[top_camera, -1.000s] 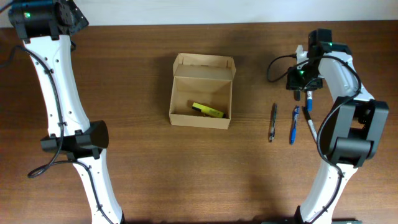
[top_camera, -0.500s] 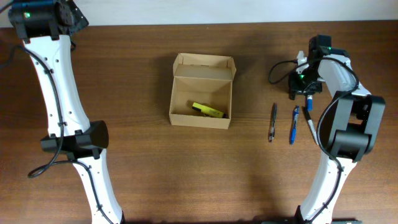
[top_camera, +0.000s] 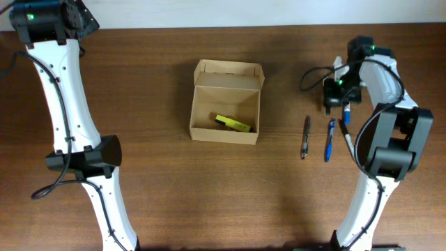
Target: Pack container
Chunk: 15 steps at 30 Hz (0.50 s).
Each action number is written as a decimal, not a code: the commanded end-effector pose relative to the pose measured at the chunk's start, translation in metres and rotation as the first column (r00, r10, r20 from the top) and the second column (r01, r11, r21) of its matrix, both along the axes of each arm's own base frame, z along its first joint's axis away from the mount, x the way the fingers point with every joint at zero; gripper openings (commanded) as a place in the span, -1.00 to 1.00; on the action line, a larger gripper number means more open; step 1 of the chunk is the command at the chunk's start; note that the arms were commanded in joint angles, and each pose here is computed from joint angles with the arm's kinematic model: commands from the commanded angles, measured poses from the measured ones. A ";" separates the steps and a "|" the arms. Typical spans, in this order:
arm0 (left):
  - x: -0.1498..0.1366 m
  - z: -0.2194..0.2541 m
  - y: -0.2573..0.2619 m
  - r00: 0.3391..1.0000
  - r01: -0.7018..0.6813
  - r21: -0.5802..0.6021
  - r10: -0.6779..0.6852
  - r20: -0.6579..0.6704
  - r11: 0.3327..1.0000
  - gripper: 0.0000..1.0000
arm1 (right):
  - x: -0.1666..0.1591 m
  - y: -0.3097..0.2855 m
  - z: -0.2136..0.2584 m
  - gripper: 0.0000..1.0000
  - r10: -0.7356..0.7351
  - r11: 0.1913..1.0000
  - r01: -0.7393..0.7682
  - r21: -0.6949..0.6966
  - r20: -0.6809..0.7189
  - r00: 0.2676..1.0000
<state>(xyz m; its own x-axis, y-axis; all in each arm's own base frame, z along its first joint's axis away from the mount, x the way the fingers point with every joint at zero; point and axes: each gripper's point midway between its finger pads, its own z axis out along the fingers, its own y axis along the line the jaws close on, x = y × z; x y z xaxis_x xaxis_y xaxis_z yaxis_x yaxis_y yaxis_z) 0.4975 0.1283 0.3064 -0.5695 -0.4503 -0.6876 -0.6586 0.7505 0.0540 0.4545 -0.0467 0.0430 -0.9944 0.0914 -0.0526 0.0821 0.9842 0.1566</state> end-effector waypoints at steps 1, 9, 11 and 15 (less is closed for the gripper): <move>-0.007 0.015 0.001 1.000 0.003 0.008 -0.003 0.024 1.000 1.00 | 0.032 0.040 0.096 -0.92 0.141 0.989 -0.148 0.013 0.234 0.962; -0.007 0.015 0.001 1.000 0.003 0.008 -0.003 0.024 1.000 1.00 | 0.021 0.160 0.237 -0.92 0.572 0.807 -0.558 -0.192 0.487 0.660; -0.007 0.015 0.001 1.000 0.003 0.008 -0.003 0.024 1.000 1.00 | 0.010 0.193 0.243 -0.93 0.682 0.707 -0.663 -0.246 0.485 0.547; -0.007 0.015 0.001 1.000 0.003 0.008 -0.003 0.024 1.000 1.00 | -0.014 0.251 0.227 -0.92 0.838 0.485 -0.821 -0.301 0.428 0.339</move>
<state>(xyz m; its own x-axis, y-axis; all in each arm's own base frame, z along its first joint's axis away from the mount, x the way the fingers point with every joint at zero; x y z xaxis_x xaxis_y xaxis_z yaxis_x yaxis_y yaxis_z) 0.4975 0.1283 0.3065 -0.5693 -0.4503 -0.6879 -0.6587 0.7505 0.0538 0.4491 0.1780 0.2936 -0.5383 -0.6329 -0.5565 -0.7248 0.6846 -0.0773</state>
